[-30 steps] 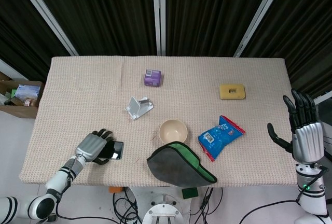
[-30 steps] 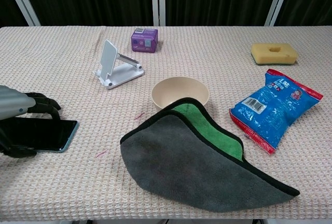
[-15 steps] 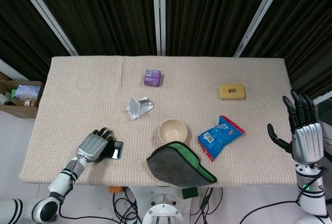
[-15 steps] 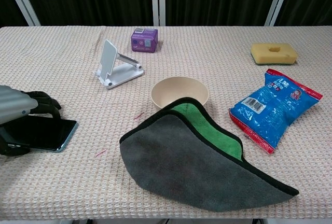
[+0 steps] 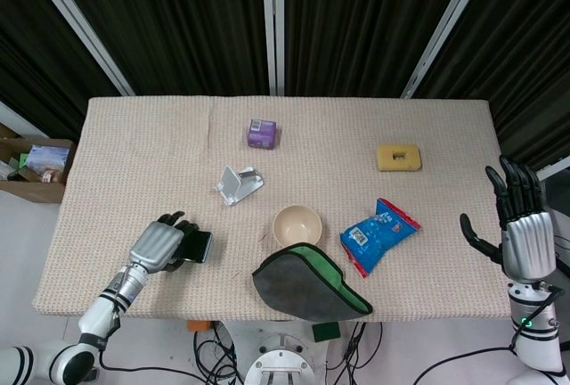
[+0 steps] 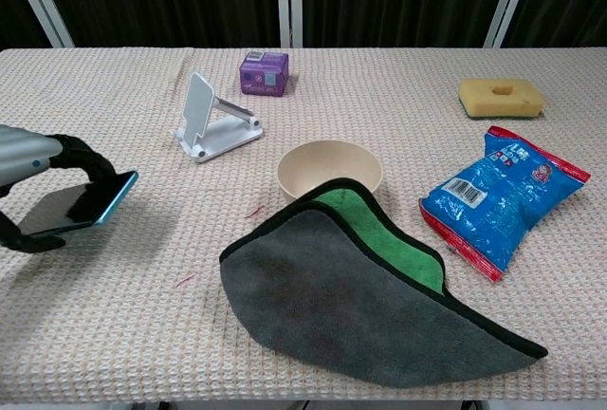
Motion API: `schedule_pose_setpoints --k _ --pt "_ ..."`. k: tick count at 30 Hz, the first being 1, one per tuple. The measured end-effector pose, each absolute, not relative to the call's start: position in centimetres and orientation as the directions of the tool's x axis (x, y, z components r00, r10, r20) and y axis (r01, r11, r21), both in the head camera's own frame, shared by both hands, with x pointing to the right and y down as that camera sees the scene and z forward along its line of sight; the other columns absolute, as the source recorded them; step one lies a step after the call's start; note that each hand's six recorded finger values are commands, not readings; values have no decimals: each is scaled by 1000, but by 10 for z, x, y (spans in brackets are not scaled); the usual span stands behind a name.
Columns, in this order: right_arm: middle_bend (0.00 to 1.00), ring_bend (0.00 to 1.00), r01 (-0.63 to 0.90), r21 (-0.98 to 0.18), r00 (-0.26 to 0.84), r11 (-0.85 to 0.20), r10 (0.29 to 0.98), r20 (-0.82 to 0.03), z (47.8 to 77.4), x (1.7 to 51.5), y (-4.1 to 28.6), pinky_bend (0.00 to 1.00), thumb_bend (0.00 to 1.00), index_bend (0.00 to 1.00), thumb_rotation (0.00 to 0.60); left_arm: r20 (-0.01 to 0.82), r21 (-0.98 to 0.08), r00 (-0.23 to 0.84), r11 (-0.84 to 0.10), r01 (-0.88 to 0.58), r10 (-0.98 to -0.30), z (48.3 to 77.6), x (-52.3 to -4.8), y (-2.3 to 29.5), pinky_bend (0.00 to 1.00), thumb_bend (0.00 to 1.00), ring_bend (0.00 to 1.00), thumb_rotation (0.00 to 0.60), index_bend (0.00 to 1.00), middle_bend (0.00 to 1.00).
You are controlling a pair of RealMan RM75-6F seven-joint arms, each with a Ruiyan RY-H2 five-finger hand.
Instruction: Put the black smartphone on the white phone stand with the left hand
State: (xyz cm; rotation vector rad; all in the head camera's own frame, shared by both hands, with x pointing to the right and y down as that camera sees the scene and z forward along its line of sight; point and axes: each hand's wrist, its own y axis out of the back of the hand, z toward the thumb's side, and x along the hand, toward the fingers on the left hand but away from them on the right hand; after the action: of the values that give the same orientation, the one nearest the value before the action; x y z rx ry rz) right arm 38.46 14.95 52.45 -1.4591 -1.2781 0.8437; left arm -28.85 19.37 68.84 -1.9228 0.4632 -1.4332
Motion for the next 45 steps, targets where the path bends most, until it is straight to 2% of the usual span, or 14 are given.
schedule_pose_setpoints --k 6,11,15,20,27,32,45 --pt "0 0 290 -956 200 37 975 98 524 386 150 0 383 0 594 677 -673 339 -736 -71 -653 687 -292 190 247 311 140 600 665 424" --pt "0 0 288 -957 197 35 976 95 524 387 151 0 383 0 595 665 -599 348 -750 -280 -661 687 -297 187 264 313 184 600 660 519" --pt "0 0 286 -958 193 32 977 90 526 388 152 0 383 0 593 641 -537 351 -725 -431 -683 686 -302 181 276 313 226 600 607 600" --pt "0 0 285 -958 188 31 978 87 526 390 152 0 383 0 594 586 -488 342 -657 -575 -735 680 -309 167 285 313 233 600 579 620" --pt "0 0 289 -957 183 37 979 93 526 391 153 0 384 0 594 498 -499 269 -526 -688 -824 673 -308 141 286 313 237 600 559 632" --pt "0 0 292 -956 180 42 979 97 524 392 152 0 384 0 594 461 -536 206 -455 -711 -863 671 -298 124 279 314 237 600 559 632" --pt "0 0 304 -951 174 58 978 115 513 396 151 0 385 0 595 435 -581 66 -336 -741 -898 678 -242 94 248 313 260 600 568 628"
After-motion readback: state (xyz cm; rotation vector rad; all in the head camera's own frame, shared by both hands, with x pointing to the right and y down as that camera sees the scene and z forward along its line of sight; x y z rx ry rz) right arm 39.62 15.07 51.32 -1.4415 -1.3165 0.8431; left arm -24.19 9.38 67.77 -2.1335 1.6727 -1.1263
